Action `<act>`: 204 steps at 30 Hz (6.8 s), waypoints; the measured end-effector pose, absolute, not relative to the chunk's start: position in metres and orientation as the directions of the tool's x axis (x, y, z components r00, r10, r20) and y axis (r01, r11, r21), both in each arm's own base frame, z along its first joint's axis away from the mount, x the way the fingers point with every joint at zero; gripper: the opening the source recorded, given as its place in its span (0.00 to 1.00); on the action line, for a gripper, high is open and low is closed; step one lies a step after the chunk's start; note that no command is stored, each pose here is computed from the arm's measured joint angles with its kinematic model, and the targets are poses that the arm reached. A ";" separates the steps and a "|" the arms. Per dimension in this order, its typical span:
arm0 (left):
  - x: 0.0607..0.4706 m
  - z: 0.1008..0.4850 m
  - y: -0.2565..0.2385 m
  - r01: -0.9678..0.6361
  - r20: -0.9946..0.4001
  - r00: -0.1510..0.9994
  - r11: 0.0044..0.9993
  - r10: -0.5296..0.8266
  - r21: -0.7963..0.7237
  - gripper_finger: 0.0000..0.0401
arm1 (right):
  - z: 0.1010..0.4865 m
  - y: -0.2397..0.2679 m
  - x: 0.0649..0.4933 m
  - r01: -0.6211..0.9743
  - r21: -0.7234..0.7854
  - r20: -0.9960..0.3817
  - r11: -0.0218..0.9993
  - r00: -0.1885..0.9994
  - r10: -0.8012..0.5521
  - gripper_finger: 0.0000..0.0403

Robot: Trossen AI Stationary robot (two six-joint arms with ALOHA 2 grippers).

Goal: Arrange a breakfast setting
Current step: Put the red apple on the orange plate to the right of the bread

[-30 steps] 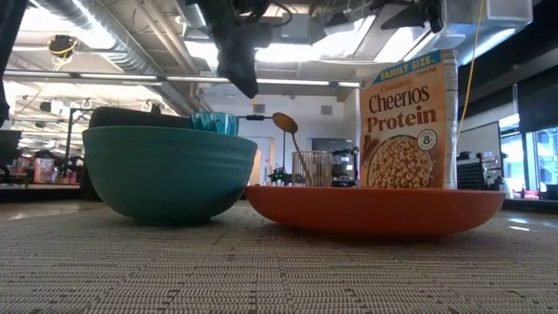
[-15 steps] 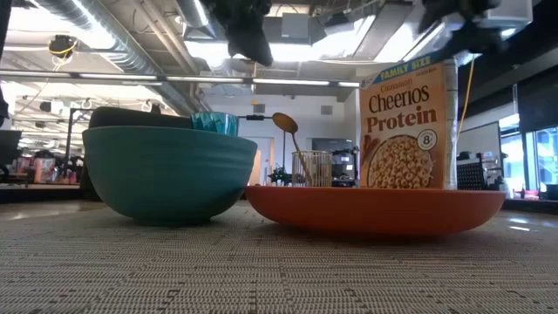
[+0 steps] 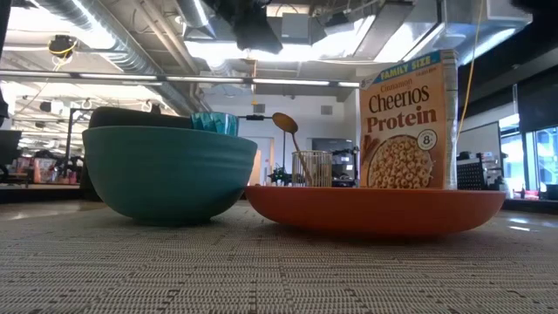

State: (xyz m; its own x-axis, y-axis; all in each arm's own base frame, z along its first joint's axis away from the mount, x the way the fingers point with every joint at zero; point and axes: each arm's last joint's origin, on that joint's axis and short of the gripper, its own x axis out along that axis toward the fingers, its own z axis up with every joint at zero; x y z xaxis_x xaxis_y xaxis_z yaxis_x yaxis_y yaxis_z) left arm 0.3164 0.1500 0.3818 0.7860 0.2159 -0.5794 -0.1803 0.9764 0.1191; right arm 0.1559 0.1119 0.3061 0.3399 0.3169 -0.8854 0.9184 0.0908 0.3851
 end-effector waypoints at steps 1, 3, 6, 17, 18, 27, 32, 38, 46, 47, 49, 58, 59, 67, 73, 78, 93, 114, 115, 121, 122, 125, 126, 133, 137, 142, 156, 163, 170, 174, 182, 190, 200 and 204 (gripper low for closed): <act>0.317 0.382 0.150 -0.169 -0.576 0.788 0.976 0.217 0.136 0.29 | 0.303 0.119 0.156 0.926 0.356 -0.892 0.131 0.294 0.344 0.64; 0.317 0.383 0.150 -0.146 -0.566 0.795 0.974 0.219 0.172 0.29 | 0.295 0.134 0.156 0.922 0.312 -0.897 0.228 0.207 0.390 0.64; 0.319 0.385 0.150 -0.092 -0.544 0.818 0.976 0.188 0.199 0.29 | 0.286 0.158 0.156 0.859 0.320 -0.886 0.400 0.123 0.446 0.64; 0.328 0.387 0.130 -0.036 -0.524 0.845 0.989 0.107 0.145 0.29 | 0.255 0.206 0.134 0.287 0.299 -0.952 0.910 0.027 0.305 0.64; 0.330 0.387 0.127 -0.051 -0.525 0.843 0.988 0.121 0.147 0.29 | 0.252 0.208 0.131 0.219 0.275 -0.961 0.936 0.038 0.274 0.64; 0.343 0.386 0.088 -0.252 -0.533 0.801 0.961 0.273 0.115 0.29 | 0.216 0.219 0.103 -0.162 0.178 -0.982 0.971 0.033 0.186 0.64; 0.349 0.387 0.057 -0.327 -0.525 0.795 0.944 0.303 0.050 0.31 | 0.204 0.220 0.103 -0.227 0.181 -0.975 0.957 0.088 0.205 0.69; 0.352 0.387 0.018 -0.392 -0.502 0.785 0.918 0.364 0.053 0.39 | 0.195 0.218 0.103 -0.313 0.149 -0.971 0.938 0.130 0.198 0.89; 0.354 0.391 -0.004 -0.412 -0.457 0.811 0.911 0.364 -0.006 0.47 | 0.179 0.223 0.106 -0.382 0.167 -0.959 0.909 0.152 0.240 0.96; 0.355 0.391 -0.004 -0.414 -0.454 0.814 0.910 0.363 -0.014 0.47 | 0.178 0.226 0.107 -0.398 0.169 -0.955 0.902 0.160 0.250 0.95; 0.355 0.392 -0.006 -0.418 -0.450 0.817 0.908 0.360 -0.033 0.47 | 0.174 0.230 0.109 -0.407 0.169 -0.951 0.898 0.171 0.257 0.95; 0.355 0.392 -0.015 -0.408 -0.449 0.826 0.911 0.340 -0.061 0.47 | 0.156 0.238 0.113 -0.323 0.173 -0.963 0.931 0.145 0.229 0.90; 0.355 0.392 -0.015 -0.406 -0.449 0.827 0.912 0.338 -0.063 0.47 | 0.156 0.237 0.113 -0.310 0.174 -0.963 0.935 0.144 0.227 0.87; 0.354 0.392 -0.022 -0.396 -0.447 0.835 0.914 0.321 -0.083 0.47 | 0.165 0.235 0.111 -0.244 0.211 -0.954 0.946 0.159 0.254 0.72; 0.354 0.392 -0.022 -0.391 -0.448 0.835 0.917 0.318 -0.078 0.47 | 0.194 0.223 0.108 -0.074 0.271 -0.928 0.960 0.243 0.281 0.75; 0.356 0.393 -0.018 -0.297 -0.450 0.861 0.953 0.239 -0.062 0.47 | 0.240 0.203 0.105 0.062 0.261 -0.877 0.963 0.433 0.209 0.73; 0.388 0.415 -0.024 0.091 -0.066 0.994 0.996 -0.093 -0.025 0.47 | 0.309 0.140 0.139 0.486 0.231 -0.279 0.843 0.863 -0.421 0.73; 0.407 0.402 -0.026 0.121 -0.037 0.992 0.993 -0.122 -0.017 0.47 | 0.353 0.116 0.216 0.407 0.114 -0.107 0.906 0.912 -0.396 0.73; 0.407 0.401 -0.026 0.117 -0.038 0.992 0.993 -0.117 -0.016 0.47 | 0.353 0.114 0.217 0.409 0.116 -0.107 0.905 0.911 -0.398 0.73; 0.411 0.397 -0.025 0.089 -0.048 0.995 0.996 -0.088 0.009 0.47 | 0.351 0.109 0.221 0.398 0.109 -0.120 0.911 0.915 -0.386 0.73; 0.412 0.395 -0.026 0.090 -0.049 0.995 0.996 -0.089 0.014 0.47 | 0.351 0.109 0.221 0.395 0.109 -0.118 0.912 0.916 -0.383 0.73; 0.415 0.392 -0.027 0.087 -0.054 0.995 0.996 -0.085 0.031 0.44 | 0.351 0.109 0.221 0.389 0.092 -0.122 0.916 0.918 -0.378 0.73; 0.415 0.392 -0.028 0.086 -0.055 0.995 0.996 -0.084 0.032 0.42 | 0.351 0.109 0.221 0.388 0.090 -0.122 0.917 0.918 -0.377 0.73; 0.415 0.391 -0.027 0.074 -0.060 0.996 0.997 -0.071 0.039 0.22 | 0.352 0.109 0.221 0.406 0.089 -0.115 0.910 0.911 -0.395 0.73; 0.415 0.391 -0.027 0.080 -0.061 0.995 0.996 -0.078 0.038 0.10 | 0.352 0.109 0.220 0.422 0.086 -0.112 0.903 0.904 -0.412 0.73; 0.415 0.391 -0.028 0.088 -0.062 0.994 0.995 -0.086 0.038 0.02 | 0.352 0.108 0.220 0.433 0.086 -0.109 0.897 0.899 -0.424 0.73; 0.415 0.391 -0.028 0.111 -0.059 0.992 0.993 -0.109 0.033 0.01 | 0.352 0.108 0.220 0.437 0.091 -0.107 0.895 0.898 -0.427 0.81; 0.417 0.381 -0.030 0.128 -0.120 0.985 0.991 -0.124 0.026 0.01 | 0.343 0.111 0.219 0.303 0.241 -0.219 0.922 0.943 -0.252 0.96; 0.415 0.379 -0.029 0.119 -0.163 0.980 0.993 -0.113 0.024 0.01 | 0.322 0.112 0.209 0.271 0.414 -0.458 0.869 0.887 -0.058 0.87; 0.418 0.367 -0.029 0.117 -0.238 0.965 0.993 -0.108 0.020 0.01 | 0.317 0.112 0.199 0.259 0.526 -0.565 0.810 0.819 0.105 0.86; 0.431 0.304 -0.040 0.137 -0.296 0.946 0.991 -0.133 -0.008 0.01 | 0.313 0.107 0.179 0.287 0.579 -0.689 0.763 0.673 0.270 0.86; 0.422 0.238 -0.058 0.252 -0.202 0.946 0.967 -0.253 -0.030 0.01 | 0.323 0.091 0.160 0.324 0.540 -0.672 0.777 0.722 0.166 0.86; 0.430 0.177 -0.068 0.283 -0.158 0.945 0.958 -0.287 -0.047 0.02 | 0.339 0.071 0.142 0.404 0.490 -0.537 0.772 0.838 -0.097 0.86; 0.435 0.159 -0.072 0.291 -0.204 0.933 0.955 -0.296 -0.054 0.02 | 0.338 0.071 0.143 0.415 0.504 -0.539 0.757 0.836 -0.099 0.86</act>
